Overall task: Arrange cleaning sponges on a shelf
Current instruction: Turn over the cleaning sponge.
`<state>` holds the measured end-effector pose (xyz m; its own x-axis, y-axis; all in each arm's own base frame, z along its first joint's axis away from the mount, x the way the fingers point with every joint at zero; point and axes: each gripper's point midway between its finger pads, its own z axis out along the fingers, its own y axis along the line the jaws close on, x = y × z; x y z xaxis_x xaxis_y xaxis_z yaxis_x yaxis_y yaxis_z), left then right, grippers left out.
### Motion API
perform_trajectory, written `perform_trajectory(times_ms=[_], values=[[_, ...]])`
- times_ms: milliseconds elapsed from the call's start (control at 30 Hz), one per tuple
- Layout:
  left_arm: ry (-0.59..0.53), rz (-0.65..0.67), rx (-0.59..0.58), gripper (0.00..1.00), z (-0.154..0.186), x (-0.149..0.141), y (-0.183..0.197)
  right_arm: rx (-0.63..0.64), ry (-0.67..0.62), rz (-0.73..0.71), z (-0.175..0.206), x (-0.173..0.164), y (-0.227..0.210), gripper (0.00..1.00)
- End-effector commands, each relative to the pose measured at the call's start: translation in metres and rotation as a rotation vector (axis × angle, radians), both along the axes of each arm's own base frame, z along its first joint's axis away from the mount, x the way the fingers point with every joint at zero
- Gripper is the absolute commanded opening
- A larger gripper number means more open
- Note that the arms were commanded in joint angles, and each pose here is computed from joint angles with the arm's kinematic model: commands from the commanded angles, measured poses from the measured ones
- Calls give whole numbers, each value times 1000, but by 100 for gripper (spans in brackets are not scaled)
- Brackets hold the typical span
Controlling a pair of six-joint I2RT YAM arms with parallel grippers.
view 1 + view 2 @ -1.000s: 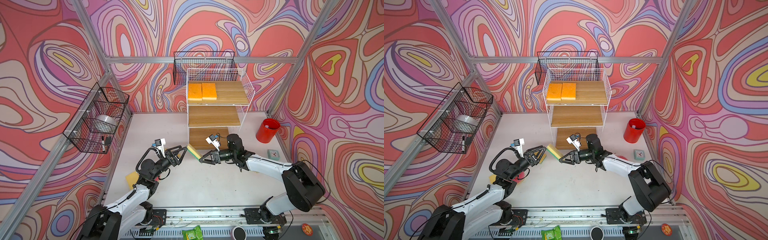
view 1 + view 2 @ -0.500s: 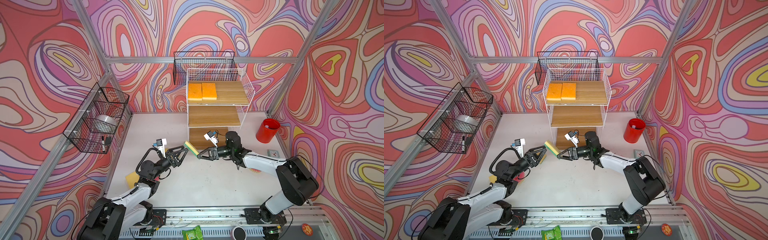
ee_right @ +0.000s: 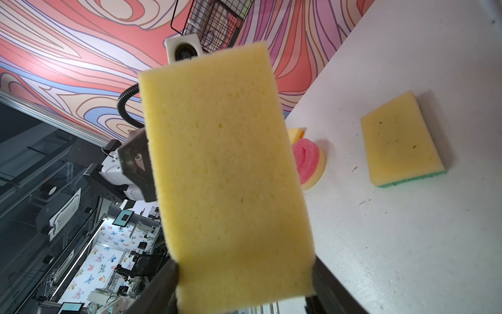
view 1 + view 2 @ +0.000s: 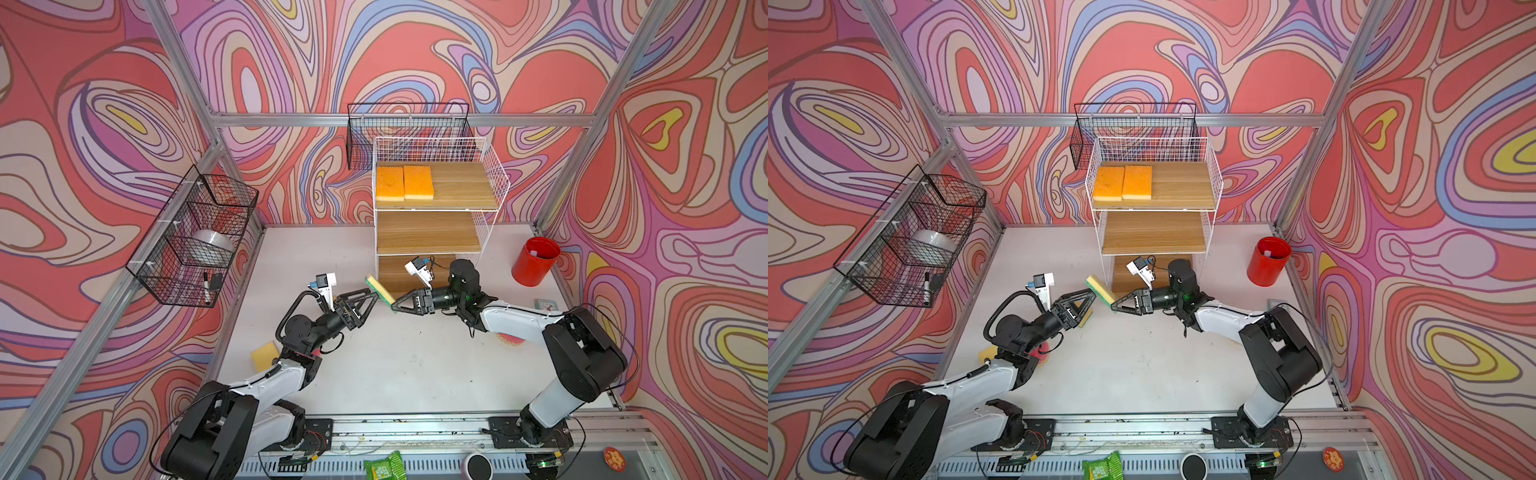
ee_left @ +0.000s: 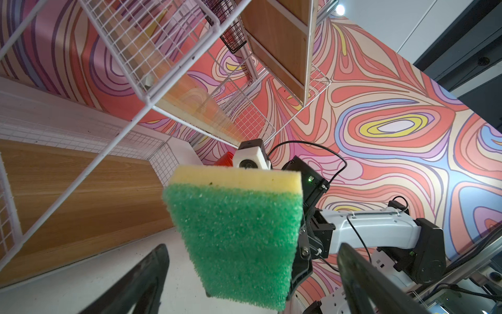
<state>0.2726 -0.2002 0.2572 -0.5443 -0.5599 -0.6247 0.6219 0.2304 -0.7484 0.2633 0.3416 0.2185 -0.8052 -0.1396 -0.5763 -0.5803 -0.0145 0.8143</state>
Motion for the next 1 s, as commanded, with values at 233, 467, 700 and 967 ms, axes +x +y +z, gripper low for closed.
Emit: perform_trajectory(times_ms=[233,467,700,967], values=[[-77,-24,-30,95,21,-3,-5,49,-26,8,11,3,2,65],[-77,-33,-25,93,21,0,-13,51,-20,21,11,0,5,65],[-86,-38,-30,84,26,2,-16,52,-22,17,11,0,5,65],[-65,-41,-28,73,20,3,-18,60,-17,21,11,1,6,65]])
